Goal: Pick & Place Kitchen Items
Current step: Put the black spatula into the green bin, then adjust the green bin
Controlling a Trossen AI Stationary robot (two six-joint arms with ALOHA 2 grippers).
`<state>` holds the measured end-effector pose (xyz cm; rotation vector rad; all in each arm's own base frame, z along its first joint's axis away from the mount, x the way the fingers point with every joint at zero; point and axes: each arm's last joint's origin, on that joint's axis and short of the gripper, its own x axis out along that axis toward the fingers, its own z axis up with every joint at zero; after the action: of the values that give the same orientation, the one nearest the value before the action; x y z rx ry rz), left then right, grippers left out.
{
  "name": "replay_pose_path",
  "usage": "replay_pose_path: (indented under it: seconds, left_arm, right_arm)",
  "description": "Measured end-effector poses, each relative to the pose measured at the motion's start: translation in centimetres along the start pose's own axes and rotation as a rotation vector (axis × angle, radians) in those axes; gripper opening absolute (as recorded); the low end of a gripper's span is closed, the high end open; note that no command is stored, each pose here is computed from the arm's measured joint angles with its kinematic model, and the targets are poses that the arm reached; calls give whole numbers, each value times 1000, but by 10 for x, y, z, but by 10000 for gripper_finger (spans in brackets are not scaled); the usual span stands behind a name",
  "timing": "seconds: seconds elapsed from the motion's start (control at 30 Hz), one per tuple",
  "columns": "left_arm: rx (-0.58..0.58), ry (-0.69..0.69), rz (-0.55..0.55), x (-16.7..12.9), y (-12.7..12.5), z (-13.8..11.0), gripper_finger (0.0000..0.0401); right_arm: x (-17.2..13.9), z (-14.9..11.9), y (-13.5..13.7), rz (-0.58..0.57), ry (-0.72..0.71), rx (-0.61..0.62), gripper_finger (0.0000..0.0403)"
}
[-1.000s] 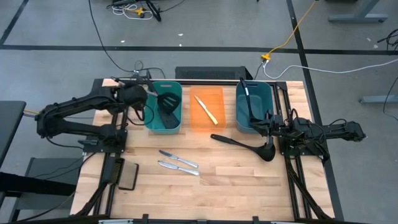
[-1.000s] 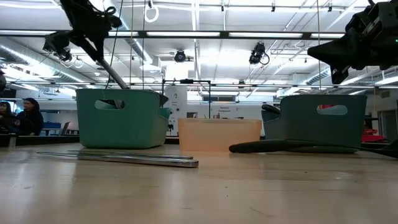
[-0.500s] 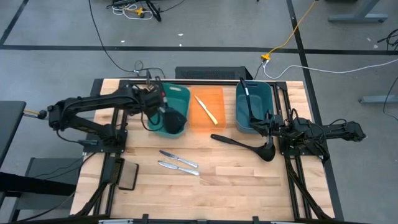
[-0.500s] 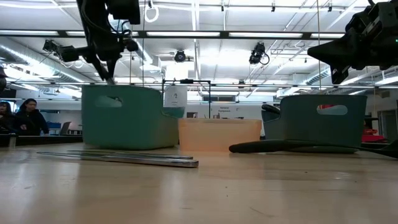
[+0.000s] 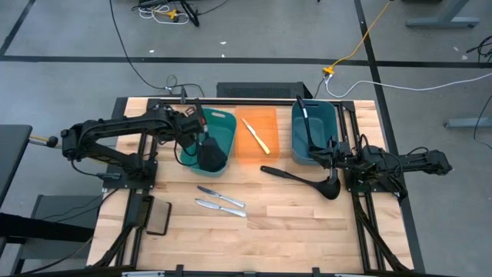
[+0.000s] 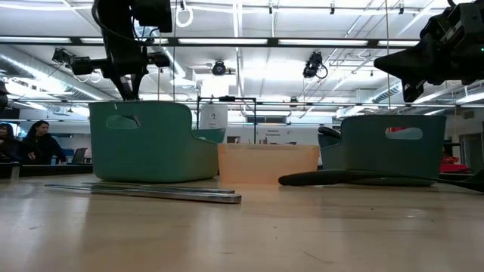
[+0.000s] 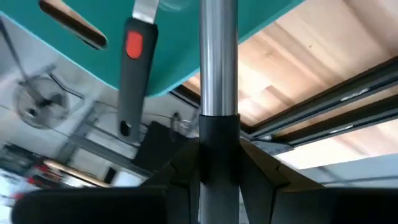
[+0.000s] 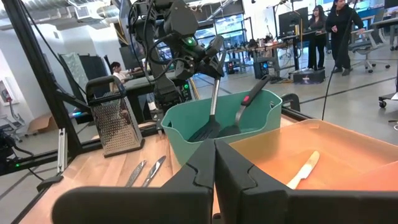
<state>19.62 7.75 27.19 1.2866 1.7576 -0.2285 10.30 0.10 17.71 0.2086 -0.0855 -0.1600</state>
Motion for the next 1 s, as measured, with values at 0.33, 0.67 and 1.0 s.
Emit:
replay_pose_path:
  seconds: [0.33,0.67,1.0]
  left_arm:
    - [218,-27,62,1,8,1,88]
    - [241,-104,79,13,20,9,103]
    - [-104,-1,34,25,24,7,157]
  right_arm:
    - [0,0,0,0,1,-1,7]
    - [0,-1,0,-1,7,-8,7]
    - [0,-1,0,-2,14,-9,7]
